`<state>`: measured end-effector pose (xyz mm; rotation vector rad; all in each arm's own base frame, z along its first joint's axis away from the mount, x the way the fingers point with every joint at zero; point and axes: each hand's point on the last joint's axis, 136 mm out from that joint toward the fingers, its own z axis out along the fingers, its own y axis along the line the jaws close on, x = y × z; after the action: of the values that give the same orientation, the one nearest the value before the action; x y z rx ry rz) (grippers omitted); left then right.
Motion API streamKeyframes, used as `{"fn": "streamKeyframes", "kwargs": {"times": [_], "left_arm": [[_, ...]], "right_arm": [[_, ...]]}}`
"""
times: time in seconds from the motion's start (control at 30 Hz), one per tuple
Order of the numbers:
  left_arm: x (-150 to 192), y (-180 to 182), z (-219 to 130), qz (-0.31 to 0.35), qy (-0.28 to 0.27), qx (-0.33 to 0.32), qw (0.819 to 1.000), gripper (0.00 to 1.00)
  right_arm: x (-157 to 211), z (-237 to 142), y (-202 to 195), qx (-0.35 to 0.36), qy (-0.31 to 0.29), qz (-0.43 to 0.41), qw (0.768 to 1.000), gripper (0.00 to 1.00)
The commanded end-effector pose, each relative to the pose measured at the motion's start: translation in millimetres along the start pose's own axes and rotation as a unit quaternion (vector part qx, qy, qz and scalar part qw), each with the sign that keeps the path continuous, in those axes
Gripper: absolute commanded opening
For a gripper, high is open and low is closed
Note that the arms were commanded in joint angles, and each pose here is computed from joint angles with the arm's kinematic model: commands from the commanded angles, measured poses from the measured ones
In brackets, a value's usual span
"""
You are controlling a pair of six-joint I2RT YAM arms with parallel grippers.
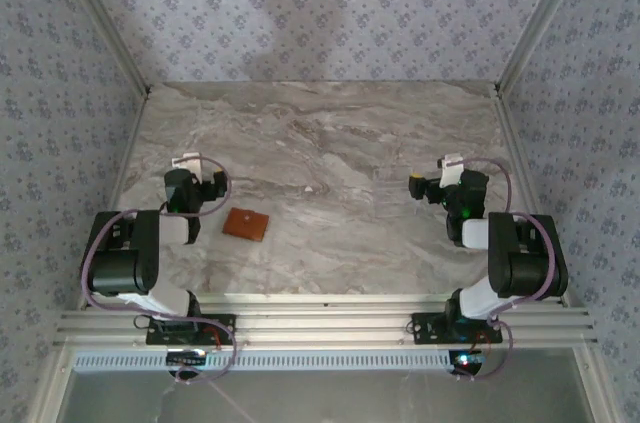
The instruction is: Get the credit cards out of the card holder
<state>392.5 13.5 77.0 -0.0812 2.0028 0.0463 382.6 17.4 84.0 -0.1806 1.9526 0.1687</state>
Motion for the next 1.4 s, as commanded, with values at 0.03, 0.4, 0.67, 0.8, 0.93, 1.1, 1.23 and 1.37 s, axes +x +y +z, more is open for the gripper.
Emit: {"fn": "streamKeyframes", "kwargs": {"times": [0.03,0.4,0.67,0.8,0.93,1.1,1.23,1.37], "left_arm": [[-12.6,-0.5,0.3,0.002,-0.019,0.005,1.000,1.00],[-12.6,-0.5,0.5,0.002,-0.019,0.006,1.000,1.00],[-12.8,-0.1,0.7,0.002,-0.019,0.006,1.000,1.00],[-12.8,0.1,0.6,0.002,-0.019,0.006,1.000,1.00],[-12.4,-0.4,0.7,0.002,-0.018,0.007,1.000,1.00],[-18.7,-4.3,-1.7,0.012,-0.018,0.009,1.000,1.00],[-29.1,-12.6,-10.8,0.039,-0.010,-0.002,0.999,0.99],[-40.1,-20.2,-23.5,0.069,0.015,-0.031,0.997,0.99]], "right_arm": [[-1.4,0.1,2.2,-0.008,-0.004,-0.007,1.000,1.00],[-1.9,-0.5,0.4,-0.007,-0.005,-0.003,1.000,1.00],[-1.8,-0.6,0.1,-0.007,-0.005,-0.003,1.000,1.00],[-1.7,-0.6,0.2,-0.008,-0.005,-0.002,1.000,1.00],[-1.5,-0.6,-0.5,-0.005,-0.005,-0.002,1.000,1.00],[-13.8,-3.7,-7.2,0.040,0.011,-0.006,0.999,1.00],[-19.9,-5.1,-11.1,0.051,0.041,0.009,0.998,1.00],[-27.1,-13.7,-16.1,0.076,0.078,0.032,0.994,1.00]]}}
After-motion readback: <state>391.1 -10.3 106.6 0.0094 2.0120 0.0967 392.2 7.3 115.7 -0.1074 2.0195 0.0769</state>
